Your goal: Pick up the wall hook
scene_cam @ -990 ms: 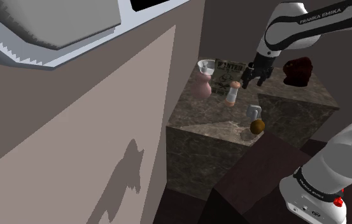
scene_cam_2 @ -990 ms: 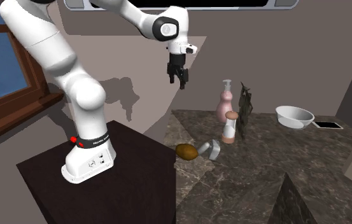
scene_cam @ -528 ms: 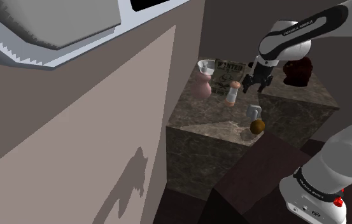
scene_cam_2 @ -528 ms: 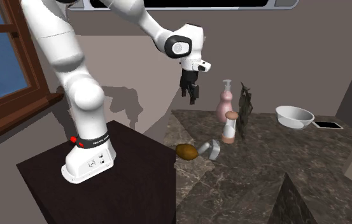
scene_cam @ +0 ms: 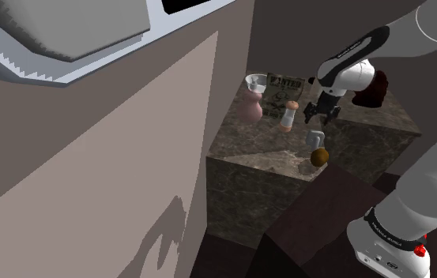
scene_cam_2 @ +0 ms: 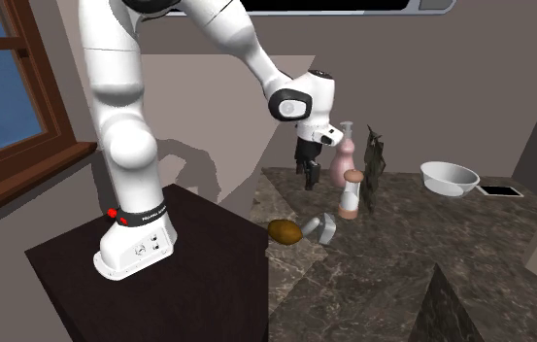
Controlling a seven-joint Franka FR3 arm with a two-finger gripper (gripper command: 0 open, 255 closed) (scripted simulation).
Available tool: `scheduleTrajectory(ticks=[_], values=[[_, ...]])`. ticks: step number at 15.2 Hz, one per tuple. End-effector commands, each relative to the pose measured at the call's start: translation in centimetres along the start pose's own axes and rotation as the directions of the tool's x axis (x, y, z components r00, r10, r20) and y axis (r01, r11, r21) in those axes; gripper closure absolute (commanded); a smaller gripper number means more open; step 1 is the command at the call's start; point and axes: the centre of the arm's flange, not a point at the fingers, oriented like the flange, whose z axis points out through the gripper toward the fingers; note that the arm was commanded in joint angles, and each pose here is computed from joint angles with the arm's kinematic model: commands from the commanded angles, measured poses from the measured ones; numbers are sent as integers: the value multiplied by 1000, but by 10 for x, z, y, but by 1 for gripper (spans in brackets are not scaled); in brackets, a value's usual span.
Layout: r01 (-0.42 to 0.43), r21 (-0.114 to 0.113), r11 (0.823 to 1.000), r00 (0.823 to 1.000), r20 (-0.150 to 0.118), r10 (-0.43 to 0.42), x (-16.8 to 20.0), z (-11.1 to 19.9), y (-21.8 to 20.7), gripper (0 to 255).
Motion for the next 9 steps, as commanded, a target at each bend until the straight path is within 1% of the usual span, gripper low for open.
scheduleTrajectory(ticks=[1, 4, 7, 9], values=[[-47, 8, 999, 999, 3, 47, 7, 18, 18, 0], [-116, 19, 993, 993, 9, 115, 20, 46, 46, 0], [-184, 30, 983, 983, 15, 183, 30, 73, 75, 0], [-191, 31, 981, 981, 16, 191, 31, 82, 78, 0]])
